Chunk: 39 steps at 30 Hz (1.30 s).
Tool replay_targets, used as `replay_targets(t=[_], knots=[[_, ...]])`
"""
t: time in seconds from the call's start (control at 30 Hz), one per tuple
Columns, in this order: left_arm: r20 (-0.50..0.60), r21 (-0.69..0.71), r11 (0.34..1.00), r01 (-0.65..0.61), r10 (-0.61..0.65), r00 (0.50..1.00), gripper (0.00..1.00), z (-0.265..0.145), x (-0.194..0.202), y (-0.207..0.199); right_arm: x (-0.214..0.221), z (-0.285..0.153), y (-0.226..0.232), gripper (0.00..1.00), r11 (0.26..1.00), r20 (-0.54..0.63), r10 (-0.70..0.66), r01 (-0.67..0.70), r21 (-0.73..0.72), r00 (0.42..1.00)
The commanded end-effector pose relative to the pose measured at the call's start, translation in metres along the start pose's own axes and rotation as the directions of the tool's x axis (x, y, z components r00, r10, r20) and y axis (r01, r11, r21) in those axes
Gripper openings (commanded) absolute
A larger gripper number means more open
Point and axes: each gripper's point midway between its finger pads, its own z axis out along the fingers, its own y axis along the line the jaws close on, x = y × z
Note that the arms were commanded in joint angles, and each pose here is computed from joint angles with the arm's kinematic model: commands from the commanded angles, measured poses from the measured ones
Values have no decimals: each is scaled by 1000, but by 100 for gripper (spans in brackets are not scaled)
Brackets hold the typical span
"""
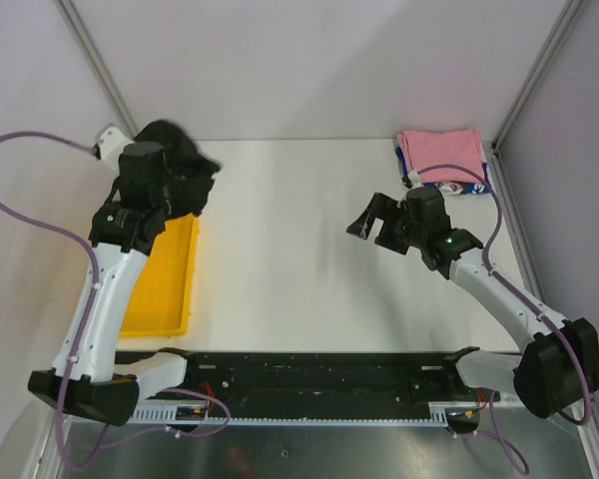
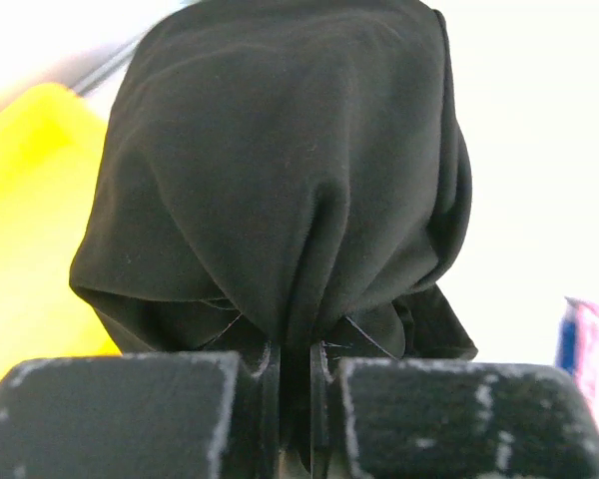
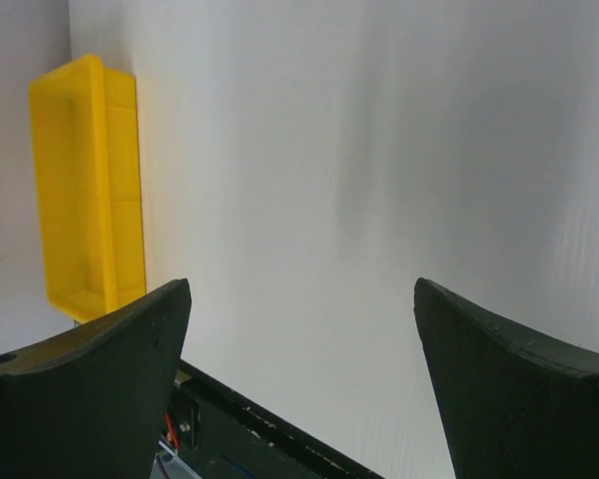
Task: Fold and stack the t-shirts
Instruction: Grab crumpled tshirt from bin with the left arm, then move the tshirt to the center of the board
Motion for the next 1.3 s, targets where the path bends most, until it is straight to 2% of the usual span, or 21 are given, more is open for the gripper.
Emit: replay_targets(t=[0.0, 0.13, 0.27, 0.37, 0.47, 0.5, 0.53, 0.6, 0.63, 0.7, 0.77, 0.87, 0.97, 1.1, 1.27], knots=[[113, 164, 985, -55, 36, 993, 0, -49, -38, -49, -30, -18, 9, 98, 1000, 103, -7, 10, -27, 995], [35, 355, 928, -112, 107, 994, 0, -77, -7, -96, -49, -32, -8, 98, 1000, 164, 9, -12, 19, 986], [-79, 545, 821, -169, 251, 965, 0, -97, 60, -133, -62, -46, -25, 98, 997, 218, 13, -30, 74, 976], [-166, 677, 718, -161, 362, 917, 0, -107, 123, -152, -60, -52, -35, 98, 992, 222, 11, -38, 116, 975], [-250, 765, 628, -141, 491, 834, 0, -111, 193, -164, -53, -52, -42, 98, 988, 197, 11, -41, 149, 980], [-278, 787, 603, -130, 536, 797, 4, -112, 215, -166, -49, -50, -45, 98, 986, 185, 9, -40, 162, 983], [-304, 800, 588, -123, 573, 761, 15, -111, 234, -165, -45, -49, -48, 98, 984, 174, 7, -38, 174, 985], [-336, 811, 574, -116, 618, 711, 49, -108, 259, -161, -36, -46, -51, 99, 981, 149, 1, -30, 192, 989], [-337, 813, 569, -121, 630, 700, 64, -107, 264, -159, -32, -44, -52, 99, 979, 136, -1, -26, 201, 991], [-316, 816, 561, -142, 637, 703, 86, -106, 263, -155, -23, -41, -54, 99, 975, 115, -12, -14, 221, 993], [-275, 815, 552, -175, 635, 722, 96, -105, 252, -150, -14, -38, -54, 99, 972, 99, -28, 4, 234, 995], [-243, 815, 546, -197, 630, 738, 99, -107, 240, -140, -2, -31, -54, 99, 968, 75, -46, 26, 249, 996], [-261, 818, 544, -186, 639, 724, 95, -111, 246, -124, 10, -22, -56, 98, 965, 51, -53, 38, 260, 997], [-342, 828, 543, -140, 687, 641, 82, -119, 285, -100, 29, -13, -57, 95, 963, 21, -56, 48, 265, 998], [-382, 825, 542, -159, 743, 550, 69, -120, 327, -77, 57, -9, -57, 93, 962, -9, -42, 43, 269, 999]])
